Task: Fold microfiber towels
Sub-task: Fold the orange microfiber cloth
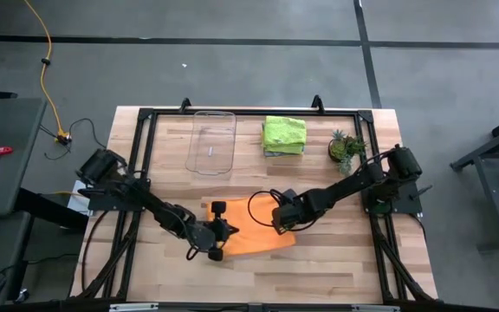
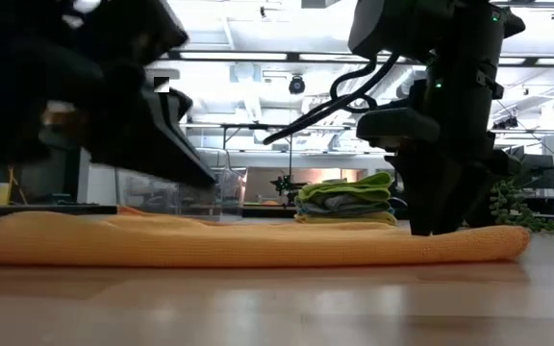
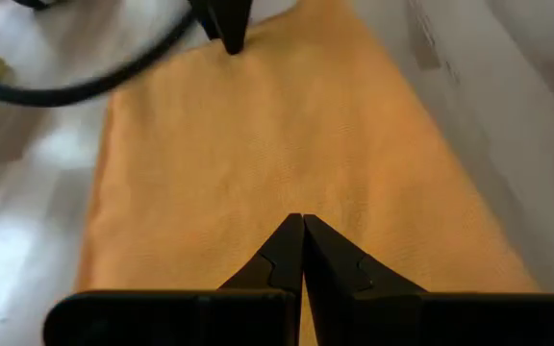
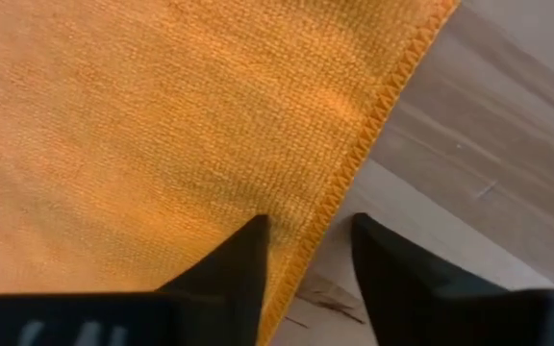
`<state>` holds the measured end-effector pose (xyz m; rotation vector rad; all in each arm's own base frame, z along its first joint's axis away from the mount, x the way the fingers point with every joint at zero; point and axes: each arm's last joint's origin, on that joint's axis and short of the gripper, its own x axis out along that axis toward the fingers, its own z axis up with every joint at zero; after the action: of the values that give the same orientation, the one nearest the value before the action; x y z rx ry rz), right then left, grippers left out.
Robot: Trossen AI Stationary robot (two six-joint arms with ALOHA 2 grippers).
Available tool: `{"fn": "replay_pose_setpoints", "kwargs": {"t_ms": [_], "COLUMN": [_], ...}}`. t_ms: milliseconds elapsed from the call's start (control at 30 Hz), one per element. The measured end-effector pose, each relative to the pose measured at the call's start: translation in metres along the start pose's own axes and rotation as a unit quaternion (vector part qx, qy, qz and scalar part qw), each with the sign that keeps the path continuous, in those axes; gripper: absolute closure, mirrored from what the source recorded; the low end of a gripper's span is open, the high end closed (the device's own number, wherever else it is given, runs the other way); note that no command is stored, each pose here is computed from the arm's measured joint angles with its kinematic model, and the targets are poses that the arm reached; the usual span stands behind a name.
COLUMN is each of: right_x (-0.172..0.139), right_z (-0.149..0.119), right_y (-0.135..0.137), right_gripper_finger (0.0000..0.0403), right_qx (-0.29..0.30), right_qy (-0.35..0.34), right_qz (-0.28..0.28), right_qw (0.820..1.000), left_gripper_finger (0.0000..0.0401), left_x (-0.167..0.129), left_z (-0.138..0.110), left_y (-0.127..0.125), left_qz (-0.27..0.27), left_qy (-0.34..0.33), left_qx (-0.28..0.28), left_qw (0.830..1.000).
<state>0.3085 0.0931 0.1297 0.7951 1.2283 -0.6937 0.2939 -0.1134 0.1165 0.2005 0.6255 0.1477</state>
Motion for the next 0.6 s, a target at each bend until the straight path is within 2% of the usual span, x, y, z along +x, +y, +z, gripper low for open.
{"fn": "replay_pose_setpoints", "kwargs": {"t_ms": [233, 467, 600], "right_x": [0.001, 0.001, 0.000], "right_z": [0.001, 0.000, -0.001], "right_y": [0.002, 0.003, -0.003], "right_gripper_finger": [0.0336, 0.0391, 0.0399], "right_qx": [-0.013, -0.050, -0.071], "right_qy": [-0.007, -0.006, 0.006], "right_qz": [0.010, 0.011, -0.021], "right_qw": [1.000, 0.999, 0.997], "left_gripper_finger": [0.0401, 0.0401, 0.0401], "left_x": [-0.041, -0.106, -0.138], "left_z": [0.026, 0.049, 0.058], "left_y": [0.006, 0.006, 0.007], "left_qz": [-0.006, 0.027, 0.041], "left_qy": [-0.037, -0.111, -0.159], "left_qx": [-0.010, -0.025, -0.040], "left_qw": [0.999, 0.993, 0.986]}}
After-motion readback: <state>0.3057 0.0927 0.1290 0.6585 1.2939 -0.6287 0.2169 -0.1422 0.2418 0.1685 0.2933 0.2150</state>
